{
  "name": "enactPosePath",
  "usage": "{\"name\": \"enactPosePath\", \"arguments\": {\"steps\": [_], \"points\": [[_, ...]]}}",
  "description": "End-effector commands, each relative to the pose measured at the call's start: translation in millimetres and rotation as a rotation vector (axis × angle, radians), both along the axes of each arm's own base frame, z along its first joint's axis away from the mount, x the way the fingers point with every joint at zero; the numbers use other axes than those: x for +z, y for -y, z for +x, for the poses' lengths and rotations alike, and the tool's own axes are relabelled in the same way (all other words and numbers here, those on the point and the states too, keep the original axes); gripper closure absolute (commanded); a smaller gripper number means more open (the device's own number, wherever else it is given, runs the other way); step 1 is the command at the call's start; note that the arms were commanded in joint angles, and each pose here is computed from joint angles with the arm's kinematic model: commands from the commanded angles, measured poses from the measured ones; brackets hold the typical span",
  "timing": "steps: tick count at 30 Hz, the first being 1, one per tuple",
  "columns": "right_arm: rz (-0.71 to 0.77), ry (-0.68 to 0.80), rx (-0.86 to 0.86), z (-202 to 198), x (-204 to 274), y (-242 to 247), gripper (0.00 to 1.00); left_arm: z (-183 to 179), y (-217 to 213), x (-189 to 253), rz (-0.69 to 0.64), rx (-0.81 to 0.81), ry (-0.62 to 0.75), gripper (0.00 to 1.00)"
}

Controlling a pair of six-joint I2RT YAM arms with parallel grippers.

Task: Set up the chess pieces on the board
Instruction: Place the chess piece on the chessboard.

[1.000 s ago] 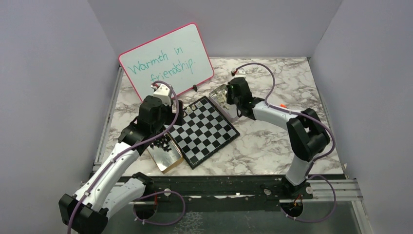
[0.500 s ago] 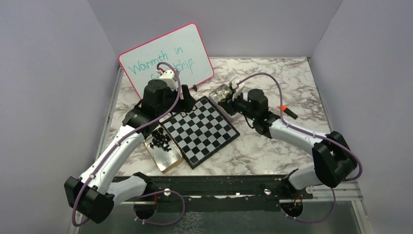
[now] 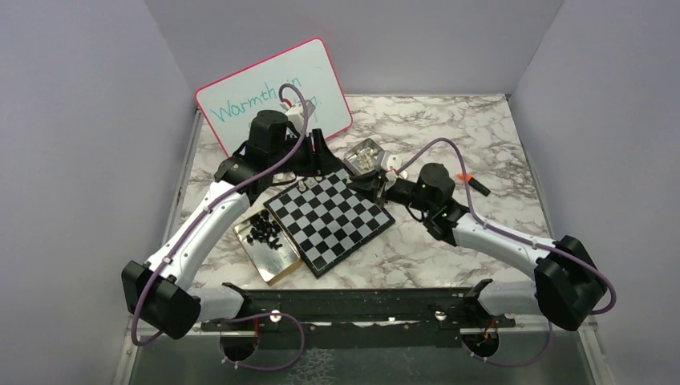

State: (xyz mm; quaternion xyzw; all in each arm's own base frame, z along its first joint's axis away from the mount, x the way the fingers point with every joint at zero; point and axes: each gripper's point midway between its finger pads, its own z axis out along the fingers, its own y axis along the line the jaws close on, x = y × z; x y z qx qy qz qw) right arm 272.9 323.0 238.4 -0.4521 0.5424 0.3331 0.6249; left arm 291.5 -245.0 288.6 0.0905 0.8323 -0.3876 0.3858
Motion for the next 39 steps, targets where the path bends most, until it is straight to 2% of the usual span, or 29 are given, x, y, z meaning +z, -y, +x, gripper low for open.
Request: {"name": "enactPosePath", "arguments": {"steps": [1, 5, 22, 27, 34, 39], "points": [[0.04, 0.125, 0.075, -17.5, 26.0, -2.5, 0.84, -16.9, 16.0, 2.5, -0.053, -0.134, -0.078, 0.54], [0.049, 0.14, 0.083, -21.4, 31.3, -1.7, 0.84, -20.4, 21.8, 1.2, -0.063, -0.182, -0.099, 0.57], [0.04, 0.112, 0.093, -24.3, 30.0, -3.1, 0.84, -23.7, 28.6, -12.8, -0.075, -0.229, -0.148, 0.56], [0.042, 0.102, 0.102, -25.8, 28.3, -4.7, 0.84, -24.6, 29.6, -19.1, -0.072, -0.242, -0.158, 0.64], [0.026, 0.1, 0.115, -27.1, 24.2, -6.7, 0.84, -23.4, 31.5, -24.0, -0.068, -0.256, -0.167, 0.66], [0.017, 0.094, 0.121, -27.0, 20.3, -8.0, 0.84, -23.6, 31.6, -26.4, -0.06, -0.279, -0.155, 0.8]]}}
